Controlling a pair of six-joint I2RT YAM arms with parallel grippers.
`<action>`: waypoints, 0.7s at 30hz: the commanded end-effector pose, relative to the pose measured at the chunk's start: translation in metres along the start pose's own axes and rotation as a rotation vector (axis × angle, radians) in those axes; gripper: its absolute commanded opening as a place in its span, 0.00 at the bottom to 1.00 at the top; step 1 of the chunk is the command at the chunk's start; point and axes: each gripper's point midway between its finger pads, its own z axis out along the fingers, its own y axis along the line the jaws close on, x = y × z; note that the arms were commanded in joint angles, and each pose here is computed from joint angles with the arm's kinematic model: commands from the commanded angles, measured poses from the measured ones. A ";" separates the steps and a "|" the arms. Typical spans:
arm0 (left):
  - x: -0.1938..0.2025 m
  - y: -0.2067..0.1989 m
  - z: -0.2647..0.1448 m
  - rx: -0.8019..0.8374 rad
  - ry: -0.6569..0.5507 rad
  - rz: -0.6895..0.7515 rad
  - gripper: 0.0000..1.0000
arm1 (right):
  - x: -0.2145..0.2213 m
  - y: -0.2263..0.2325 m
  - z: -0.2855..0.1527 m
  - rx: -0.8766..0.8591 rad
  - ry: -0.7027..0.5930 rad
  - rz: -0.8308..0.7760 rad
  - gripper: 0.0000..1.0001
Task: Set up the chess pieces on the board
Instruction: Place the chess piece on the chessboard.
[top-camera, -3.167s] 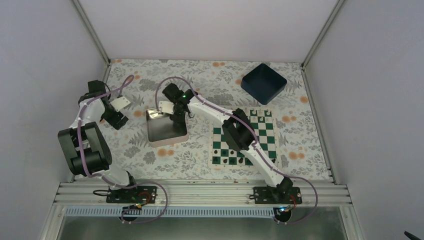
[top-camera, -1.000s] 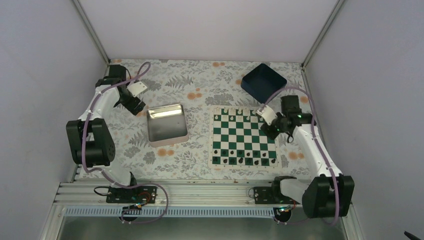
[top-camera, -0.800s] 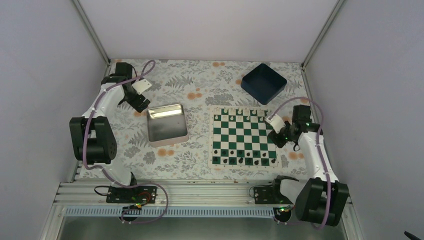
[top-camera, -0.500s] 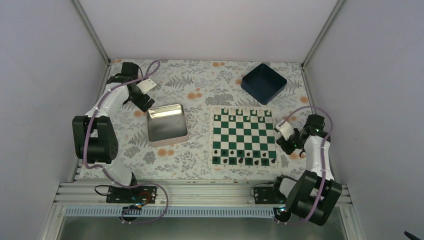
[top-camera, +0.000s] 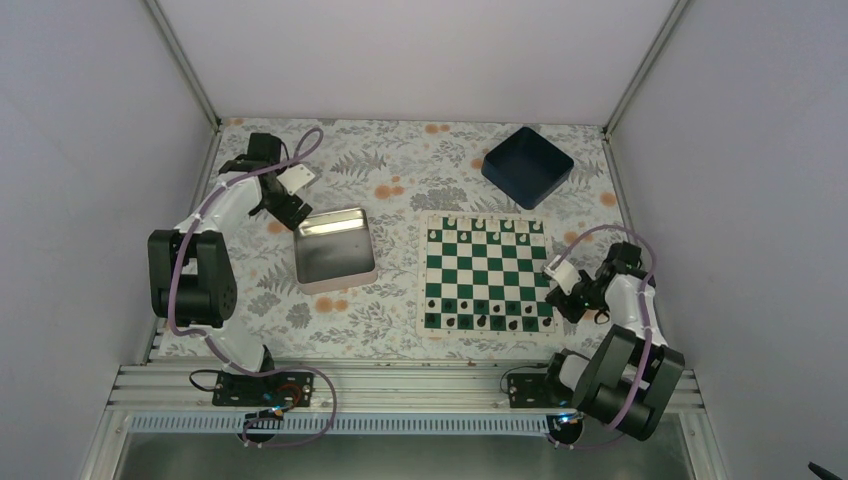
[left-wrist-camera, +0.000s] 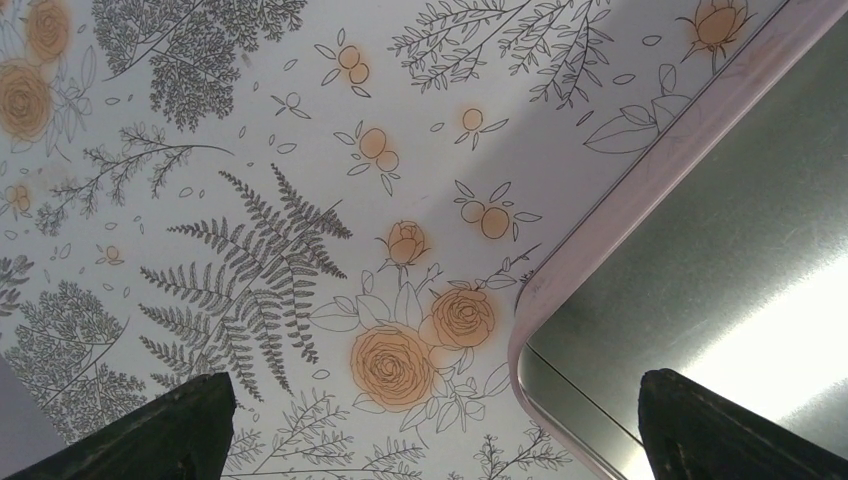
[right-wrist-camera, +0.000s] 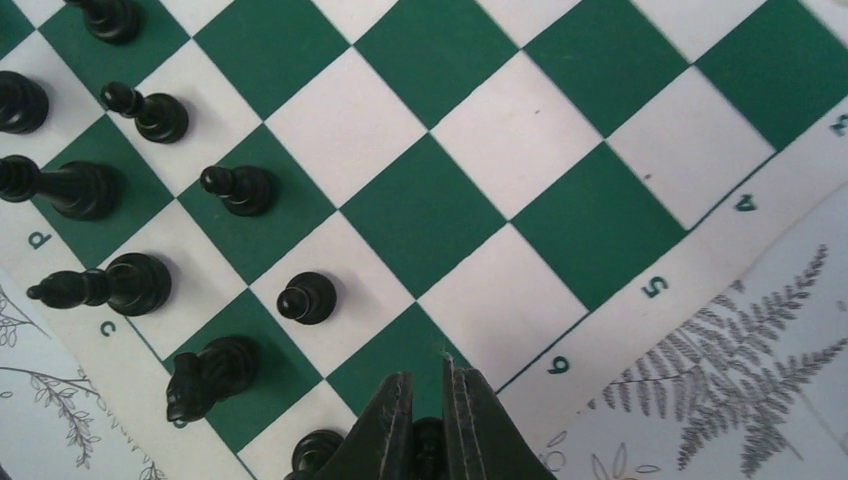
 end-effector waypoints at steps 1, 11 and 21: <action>-0.002 0.000 0.006 -0.010 -0.011 -0.012 1.00 | 0.001 0.004 0.007 -0.020 -0.026 -0.023 0.06; -0.001 0.001 0.007 -0.013 -0.004 -0.014 1.00 | 0.004 0.008 0.017 -0.060 -0.035 -0.011 0.07; 0.002 -0.001 0.008 -0.013 0.004 -0.013 1.00 | 0.002 0.005 0.022 -0.074 -0.051 0.000 0.09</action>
